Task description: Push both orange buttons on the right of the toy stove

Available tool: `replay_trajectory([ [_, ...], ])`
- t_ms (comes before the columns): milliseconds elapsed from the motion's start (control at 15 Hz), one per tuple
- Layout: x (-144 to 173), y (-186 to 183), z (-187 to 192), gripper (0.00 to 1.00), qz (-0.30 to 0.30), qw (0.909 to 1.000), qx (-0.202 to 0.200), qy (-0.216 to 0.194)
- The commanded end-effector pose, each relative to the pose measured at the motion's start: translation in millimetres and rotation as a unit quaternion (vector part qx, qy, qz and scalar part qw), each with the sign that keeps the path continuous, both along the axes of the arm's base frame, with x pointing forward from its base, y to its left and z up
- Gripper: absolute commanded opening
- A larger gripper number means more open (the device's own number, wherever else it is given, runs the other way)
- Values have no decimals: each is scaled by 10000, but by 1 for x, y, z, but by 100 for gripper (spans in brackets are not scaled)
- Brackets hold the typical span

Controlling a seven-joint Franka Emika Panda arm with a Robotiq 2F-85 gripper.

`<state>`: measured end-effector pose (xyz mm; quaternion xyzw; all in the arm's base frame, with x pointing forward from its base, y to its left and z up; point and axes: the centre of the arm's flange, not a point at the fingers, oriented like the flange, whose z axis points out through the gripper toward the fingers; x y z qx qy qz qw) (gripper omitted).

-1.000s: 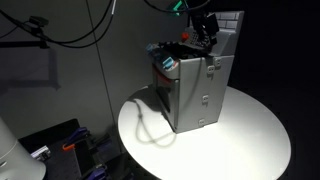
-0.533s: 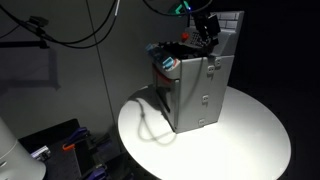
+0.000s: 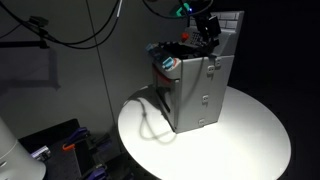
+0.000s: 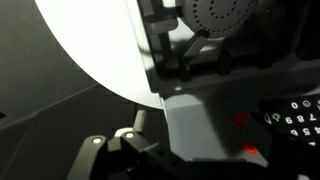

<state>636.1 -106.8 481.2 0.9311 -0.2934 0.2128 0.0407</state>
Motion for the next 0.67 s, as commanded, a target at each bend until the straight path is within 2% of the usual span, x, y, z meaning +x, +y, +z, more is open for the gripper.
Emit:
replay_trajectory([
  [0, 11, -1, 4, 100, -141, 9999, -59, -37],
  [600, 18, -3, 3, 100, -173, 9998, -74, -75],
])
